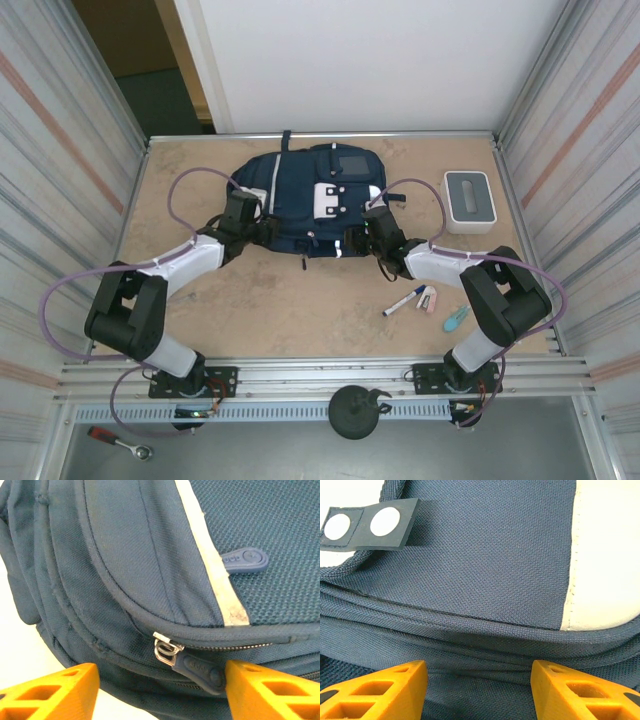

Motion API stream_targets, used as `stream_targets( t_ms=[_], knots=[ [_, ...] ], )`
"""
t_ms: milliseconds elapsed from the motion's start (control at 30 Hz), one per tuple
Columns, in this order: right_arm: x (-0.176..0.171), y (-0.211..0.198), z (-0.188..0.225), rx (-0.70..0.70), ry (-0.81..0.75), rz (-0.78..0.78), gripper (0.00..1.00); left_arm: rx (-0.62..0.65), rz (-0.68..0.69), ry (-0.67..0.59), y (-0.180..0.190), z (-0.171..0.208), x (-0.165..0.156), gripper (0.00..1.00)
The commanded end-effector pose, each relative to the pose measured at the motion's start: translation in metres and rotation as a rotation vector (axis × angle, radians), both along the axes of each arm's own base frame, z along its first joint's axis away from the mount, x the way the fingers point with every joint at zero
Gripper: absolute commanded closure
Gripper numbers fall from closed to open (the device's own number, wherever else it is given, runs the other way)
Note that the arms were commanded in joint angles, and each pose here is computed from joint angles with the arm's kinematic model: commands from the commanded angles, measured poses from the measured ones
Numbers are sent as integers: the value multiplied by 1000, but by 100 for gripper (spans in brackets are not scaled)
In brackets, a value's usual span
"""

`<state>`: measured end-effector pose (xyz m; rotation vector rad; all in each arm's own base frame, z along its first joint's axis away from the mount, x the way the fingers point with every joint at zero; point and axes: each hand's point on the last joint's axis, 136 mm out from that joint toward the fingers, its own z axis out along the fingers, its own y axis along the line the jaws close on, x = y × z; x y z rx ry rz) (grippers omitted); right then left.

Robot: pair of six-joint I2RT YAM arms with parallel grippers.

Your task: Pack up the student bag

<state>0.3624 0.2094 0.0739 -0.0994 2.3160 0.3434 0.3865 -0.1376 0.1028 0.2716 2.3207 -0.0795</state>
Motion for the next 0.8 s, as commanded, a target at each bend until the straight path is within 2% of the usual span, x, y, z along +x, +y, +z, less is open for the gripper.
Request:
stream_targets(
  t_ms=[0,200,467,767],
  knots=[
    [-7,-25,-21,-78,54,-45,43,-15,17,-29,4,14,7,40],
    [-6,-25,-21,-76,53,-46,43,-47,-2,12,0,4,-2,54],
    [-6,-24,-19,-74,51,-45,43,-68,-1,24,5,5,-3,69],
    [-5,-27,-19,-79,49,-53,43,-87,-12,66,3,-7,-12,76]
  ],
)
